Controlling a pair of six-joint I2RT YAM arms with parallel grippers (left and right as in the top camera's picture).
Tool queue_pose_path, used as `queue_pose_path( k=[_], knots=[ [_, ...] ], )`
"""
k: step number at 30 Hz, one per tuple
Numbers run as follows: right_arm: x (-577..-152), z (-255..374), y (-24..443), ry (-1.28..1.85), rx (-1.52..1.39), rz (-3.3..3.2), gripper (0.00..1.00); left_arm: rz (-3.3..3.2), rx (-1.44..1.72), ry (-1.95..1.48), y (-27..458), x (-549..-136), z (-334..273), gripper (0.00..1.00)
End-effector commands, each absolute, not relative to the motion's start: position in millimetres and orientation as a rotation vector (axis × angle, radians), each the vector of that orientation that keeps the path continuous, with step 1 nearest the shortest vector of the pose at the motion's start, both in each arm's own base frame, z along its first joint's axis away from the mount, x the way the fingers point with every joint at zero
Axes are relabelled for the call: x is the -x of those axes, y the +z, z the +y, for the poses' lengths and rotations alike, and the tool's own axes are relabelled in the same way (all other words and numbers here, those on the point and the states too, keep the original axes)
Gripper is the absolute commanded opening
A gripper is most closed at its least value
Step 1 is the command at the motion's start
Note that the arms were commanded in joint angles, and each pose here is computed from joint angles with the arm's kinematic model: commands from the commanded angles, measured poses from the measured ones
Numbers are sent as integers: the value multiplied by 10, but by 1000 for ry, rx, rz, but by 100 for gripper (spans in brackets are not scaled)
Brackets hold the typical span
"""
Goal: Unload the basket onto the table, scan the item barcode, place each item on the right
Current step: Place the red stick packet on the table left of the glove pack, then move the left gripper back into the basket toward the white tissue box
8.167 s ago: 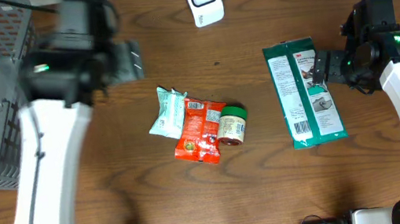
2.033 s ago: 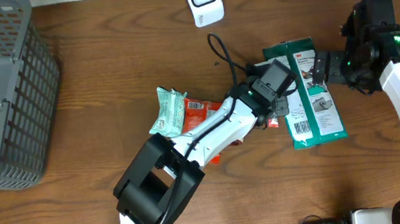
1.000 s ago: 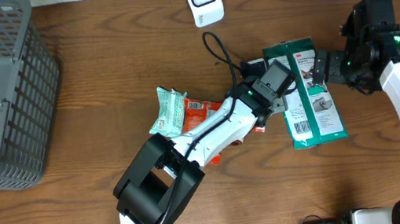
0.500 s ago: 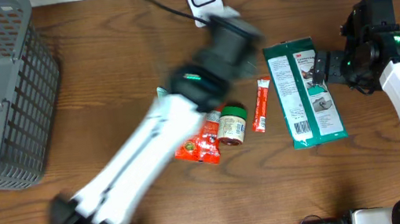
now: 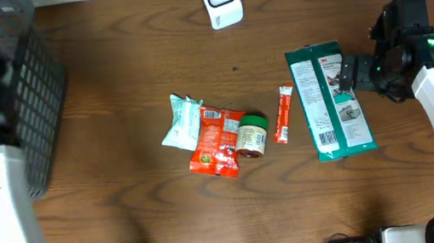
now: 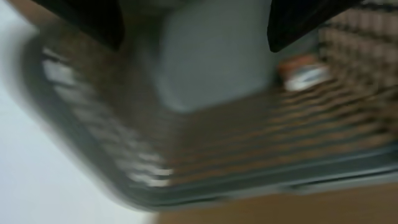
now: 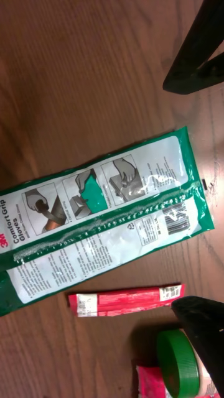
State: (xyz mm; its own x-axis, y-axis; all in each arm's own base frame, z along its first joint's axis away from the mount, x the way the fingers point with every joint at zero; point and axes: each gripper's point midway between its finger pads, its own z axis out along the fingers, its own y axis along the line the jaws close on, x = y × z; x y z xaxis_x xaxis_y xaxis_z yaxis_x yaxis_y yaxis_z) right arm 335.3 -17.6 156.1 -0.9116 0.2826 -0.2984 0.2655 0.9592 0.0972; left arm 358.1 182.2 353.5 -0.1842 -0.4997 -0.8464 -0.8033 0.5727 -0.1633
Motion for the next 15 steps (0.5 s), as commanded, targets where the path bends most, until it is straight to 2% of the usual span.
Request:
queue_pose_path(
  k=[1,8,9,10,13,15],
  knots=[
    [-3342,-176,1538,80,-386,2807,99,1891,1199,522,3237,-3330,2280,74],
    [-3342,-176,1538,80,-386,2807,99,2111,1431,679,2359,-2999,2804,74],
    [-3342,-176,1538,80,-386,2807,99,2139,1457,693,2244,-2967,2853,75],
    [-3342,-176,1538,80,-386,2807,99,2170,1485,707,2109,-2936,2909,80],
    [-3342,-176,1538,80,-386,2807,99,2298,1491,742,1786,-2866,3015,83],
    [-3342,-176,1538,80,-386,2807,99,2386,1461,745,1616,-2843,3070,88]
  ],
)
